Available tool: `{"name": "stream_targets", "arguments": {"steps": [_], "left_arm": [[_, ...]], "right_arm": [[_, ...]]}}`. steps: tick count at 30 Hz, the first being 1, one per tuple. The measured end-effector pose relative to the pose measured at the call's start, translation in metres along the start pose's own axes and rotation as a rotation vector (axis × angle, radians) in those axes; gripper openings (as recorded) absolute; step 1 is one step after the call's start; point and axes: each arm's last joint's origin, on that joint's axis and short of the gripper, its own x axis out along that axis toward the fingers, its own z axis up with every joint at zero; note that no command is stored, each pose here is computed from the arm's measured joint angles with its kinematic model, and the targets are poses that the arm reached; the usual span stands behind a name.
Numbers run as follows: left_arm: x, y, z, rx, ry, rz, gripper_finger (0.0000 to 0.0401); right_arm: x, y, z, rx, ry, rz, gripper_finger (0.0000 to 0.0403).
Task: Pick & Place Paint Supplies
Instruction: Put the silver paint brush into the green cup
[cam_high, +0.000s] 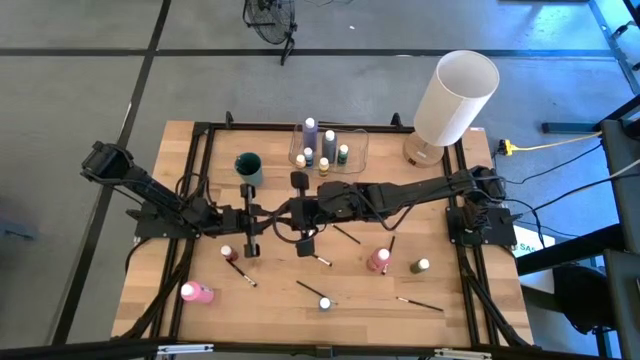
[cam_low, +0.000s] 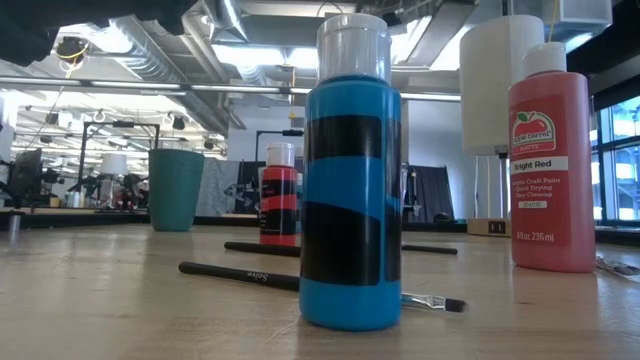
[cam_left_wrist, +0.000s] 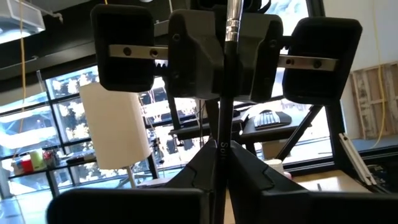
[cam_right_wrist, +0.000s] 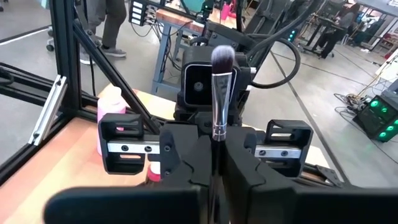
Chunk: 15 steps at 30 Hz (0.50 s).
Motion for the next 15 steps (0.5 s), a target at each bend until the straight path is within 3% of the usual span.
{"name": "stream_targets", "arguments": {"steps": [9,15], "left_arm": [[-0.0001,-0.0018,-0.0012,0.012,0.002,-0.048,0.0043],[-0.0001,-0.0020,-0.0019,0.009,0.008,-0.050,0.0083]], "right_arm": [[0.0000,0.0016,-0.0030,-0.003,0.030,0.012,0.0017],[-0.0001,0.0025,-0.0029,0.000,0.030,0.016,0.0017]]}}
